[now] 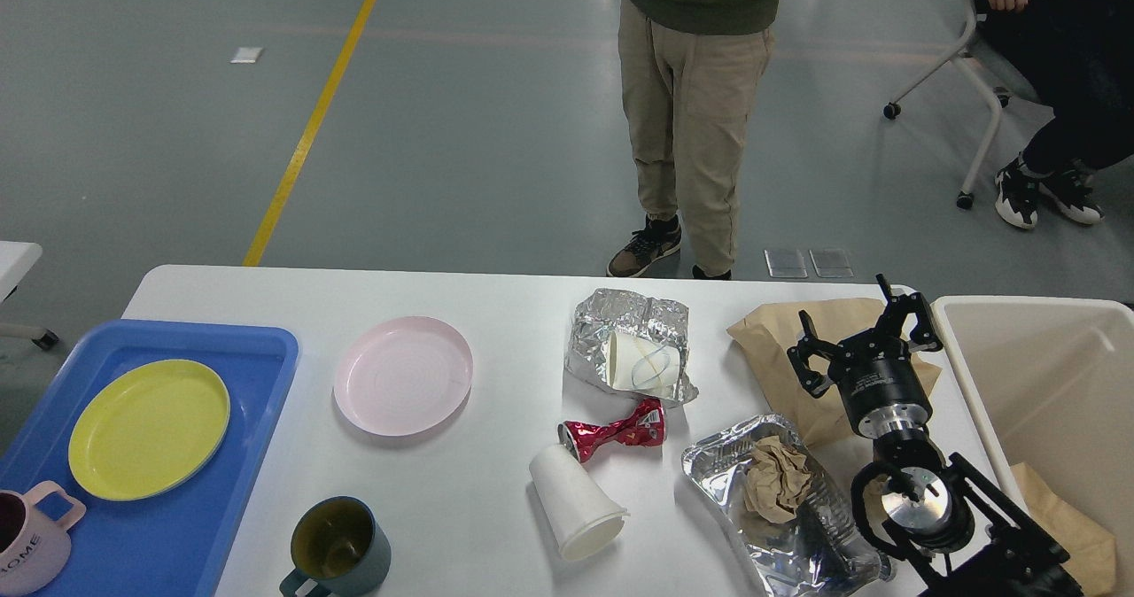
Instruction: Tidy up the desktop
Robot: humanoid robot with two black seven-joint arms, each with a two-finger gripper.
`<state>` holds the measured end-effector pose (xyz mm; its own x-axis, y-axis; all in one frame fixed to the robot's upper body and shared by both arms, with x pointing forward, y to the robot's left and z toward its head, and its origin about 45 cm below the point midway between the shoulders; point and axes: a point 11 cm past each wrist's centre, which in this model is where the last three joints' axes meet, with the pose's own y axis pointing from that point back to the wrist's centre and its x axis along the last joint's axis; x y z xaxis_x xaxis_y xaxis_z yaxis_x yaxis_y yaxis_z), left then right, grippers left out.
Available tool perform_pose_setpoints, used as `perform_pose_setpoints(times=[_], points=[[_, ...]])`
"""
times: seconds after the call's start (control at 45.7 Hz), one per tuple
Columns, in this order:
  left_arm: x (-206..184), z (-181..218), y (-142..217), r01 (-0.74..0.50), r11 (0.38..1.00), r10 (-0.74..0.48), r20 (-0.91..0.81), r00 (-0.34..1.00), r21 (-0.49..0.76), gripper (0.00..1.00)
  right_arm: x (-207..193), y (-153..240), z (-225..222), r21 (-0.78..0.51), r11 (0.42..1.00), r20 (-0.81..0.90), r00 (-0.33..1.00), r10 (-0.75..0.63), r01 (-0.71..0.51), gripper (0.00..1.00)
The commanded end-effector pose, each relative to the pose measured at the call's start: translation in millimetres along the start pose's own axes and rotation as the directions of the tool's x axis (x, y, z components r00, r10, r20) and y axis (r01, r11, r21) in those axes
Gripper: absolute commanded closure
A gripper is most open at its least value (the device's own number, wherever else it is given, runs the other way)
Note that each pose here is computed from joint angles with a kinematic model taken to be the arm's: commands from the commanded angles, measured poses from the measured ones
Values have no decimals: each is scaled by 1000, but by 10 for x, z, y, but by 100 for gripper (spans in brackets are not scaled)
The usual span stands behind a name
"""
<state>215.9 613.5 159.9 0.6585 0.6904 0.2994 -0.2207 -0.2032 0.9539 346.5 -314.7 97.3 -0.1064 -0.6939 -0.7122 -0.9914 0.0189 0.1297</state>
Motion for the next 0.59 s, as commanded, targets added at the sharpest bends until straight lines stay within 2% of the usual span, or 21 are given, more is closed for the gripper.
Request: perform_pose_setpoints(times=[0.0, 0.241, 0.416, 0.569], points=[[-31, -15, -2, 11, 1000, -11, -8, 1000, 1, 10, 0, 0, 0, 0, 1000, 0, 1000, 0, 0, 0], [-127, -57, 6, 46, 999, -46, -6, 999, 17, 10, -5, -1, -1, 0, 1000, 1, 1000, -1, 1, 0], [-155, -129, 139, 64, 998, -63, -26, 998, 15, 10, -5, -1, -1, 0, 1000, 1, 1000, -1, 1, 0], [-12, 6, 367, 57, 998, -57, 18, 998, 14, 10, -5, -1, -1, 0, 1000, 1, 1000, -1, 1, 0]])
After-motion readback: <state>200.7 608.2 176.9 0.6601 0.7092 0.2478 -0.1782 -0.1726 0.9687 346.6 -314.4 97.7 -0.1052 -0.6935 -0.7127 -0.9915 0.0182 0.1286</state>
